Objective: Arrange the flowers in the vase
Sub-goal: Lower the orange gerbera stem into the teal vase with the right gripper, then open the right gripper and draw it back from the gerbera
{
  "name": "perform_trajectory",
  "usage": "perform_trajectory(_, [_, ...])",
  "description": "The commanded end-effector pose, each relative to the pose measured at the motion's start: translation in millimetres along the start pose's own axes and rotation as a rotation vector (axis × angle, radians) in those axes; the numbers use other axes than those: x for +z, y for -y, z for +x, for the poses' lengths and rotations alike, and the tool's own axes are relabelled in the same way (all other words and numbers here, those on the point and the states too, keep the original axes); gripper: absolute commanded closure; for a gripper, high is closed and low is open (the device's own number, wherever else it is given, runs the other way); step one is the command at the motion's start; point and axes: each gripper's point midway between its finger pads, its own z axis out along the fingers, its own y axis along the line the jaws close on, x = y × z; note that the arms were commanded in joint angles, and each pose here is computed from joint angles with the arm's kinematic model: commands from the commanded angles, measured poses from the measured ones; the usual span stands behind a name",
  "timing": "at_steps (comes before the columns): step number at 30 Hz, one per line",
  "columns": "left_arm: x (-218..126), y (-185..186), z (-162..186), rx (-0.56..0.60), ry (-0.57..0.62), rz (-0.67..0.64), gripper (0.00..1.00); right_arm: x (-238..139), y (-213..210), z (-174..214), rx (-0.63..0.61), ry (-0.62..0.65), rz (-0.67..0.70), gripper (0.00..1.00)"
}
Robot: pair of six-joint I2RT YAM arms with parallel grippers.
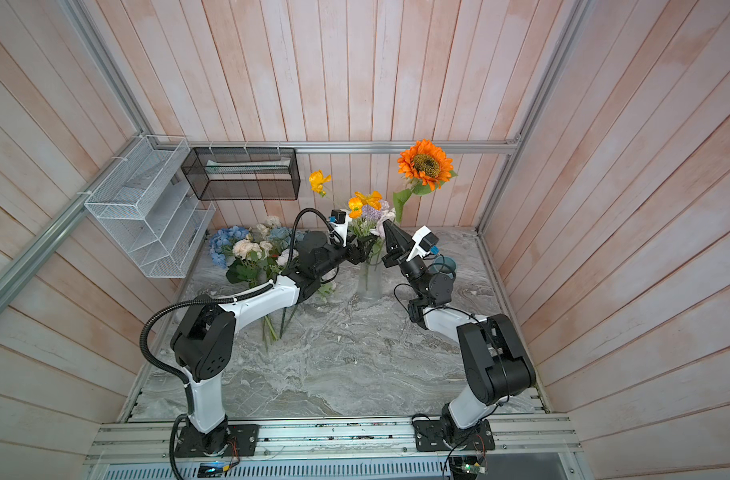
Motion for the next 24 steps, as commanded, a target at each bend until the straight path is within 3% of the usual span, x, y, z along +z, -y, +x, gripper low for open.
perform_trajectory(1, [-7, 5, -22, 0.020, 0.054, 0.005, 0.28, -13, -8, -21, -0.022, 0.122, -0.007, 1.00])
perform_trajectory(8, [-7, 4, -19, 0.019, 0.047, 0.005, 0.28, -32, 1, 18, 0.016, 0.010, 0.060, 0.99])
perform_trajectory(17, [-7, 4, -16, 0.014, 0.040, 0.005, 0.28, -42, 1, 56, -0.026, -0.164, 0.099, 0.95])
perform_trajectory(24, [-7, 7, -13, 0.009, 0.034, 0.018, 0.28, -50, 2, 59, -0.053, -0.225, 0.126, 0.73])
